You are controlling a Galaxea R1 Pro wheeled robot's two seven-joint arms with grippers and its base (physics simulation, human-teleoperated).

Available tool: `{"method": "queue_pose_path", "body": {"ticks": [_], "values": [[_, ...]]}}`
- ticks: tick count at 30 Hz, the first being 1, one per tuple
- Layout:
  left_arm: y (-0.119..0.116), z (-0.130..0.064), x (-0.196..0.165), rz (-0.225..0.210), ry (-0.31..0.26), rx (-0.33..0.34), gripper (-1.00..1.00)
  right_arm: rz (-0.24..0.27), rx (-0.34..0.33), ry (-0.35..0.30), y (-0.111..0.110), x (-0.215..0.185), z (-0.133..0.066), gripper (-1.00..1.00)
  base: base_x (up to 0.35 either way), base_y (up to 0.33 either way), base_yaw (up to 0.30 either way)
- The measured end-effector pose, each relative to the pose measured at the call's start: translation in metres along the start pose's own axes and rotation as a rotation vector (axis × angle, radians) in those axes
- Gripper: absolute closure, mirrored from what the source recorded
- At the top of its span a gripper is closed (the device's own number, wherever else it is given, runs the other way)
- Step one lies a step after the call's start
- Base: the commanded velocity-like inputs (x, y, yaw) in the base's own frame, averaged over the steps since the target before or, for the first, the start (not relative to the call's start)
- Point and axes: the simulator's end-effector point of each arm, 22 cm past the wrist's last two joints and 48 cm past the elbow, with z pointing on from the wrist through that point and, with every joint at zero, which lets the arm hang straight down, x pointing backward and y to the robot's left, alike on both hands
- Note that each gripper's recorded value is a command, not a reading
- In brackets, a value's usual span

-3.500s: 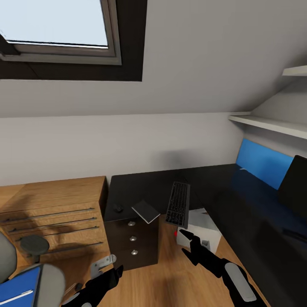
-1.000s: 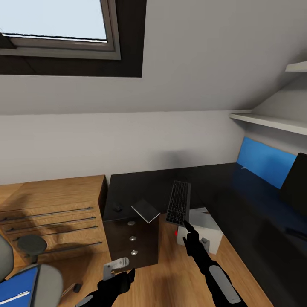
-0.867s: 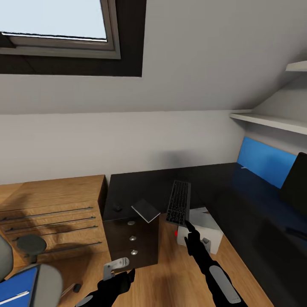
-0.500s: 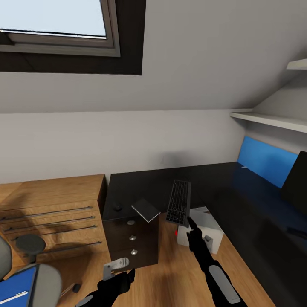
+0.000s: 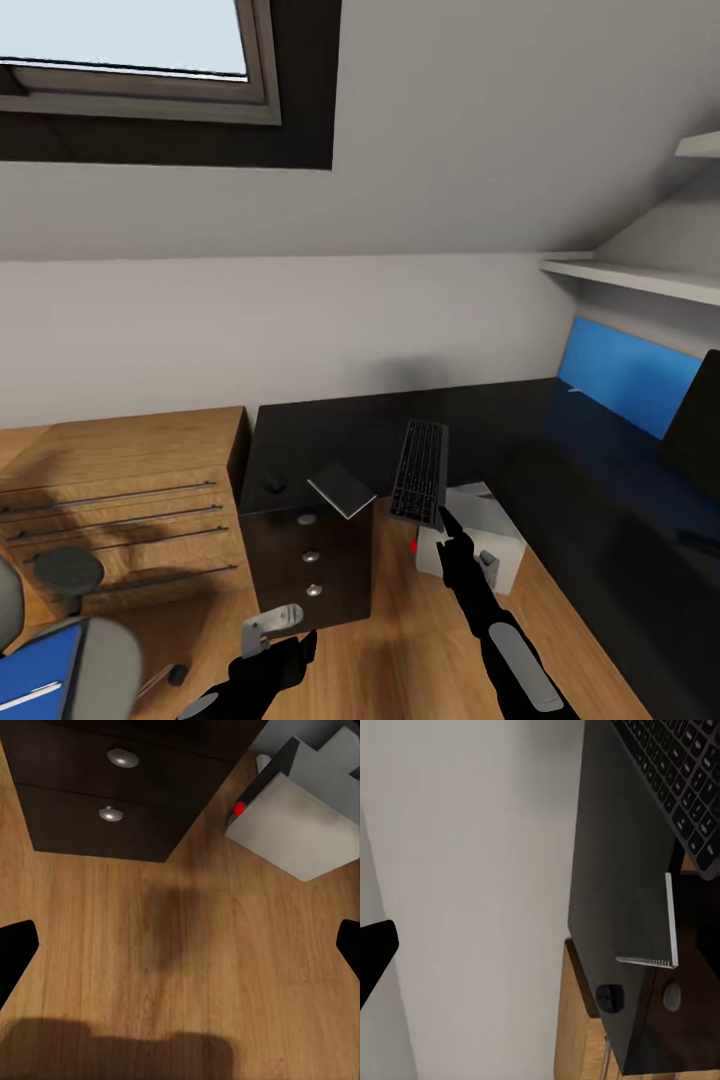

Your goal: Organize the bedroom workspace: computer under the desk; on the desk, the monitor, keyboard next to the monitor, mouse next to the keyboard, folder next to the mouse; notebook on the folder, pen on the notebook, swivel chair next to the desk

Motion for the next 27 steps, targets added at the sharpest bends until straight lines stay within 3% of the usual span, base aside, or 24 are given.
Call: {"method": "queue_pose_path", "body": {"ticks": [27], "values": [[0.01, 0.027, 0.017, -0.001, 0.001, 0.0, -1.0, -0.007, 0.016, 0.002, -0.037, 0.001, 0.007, -1.0, 0.0, 0.0, 0.0]]}}
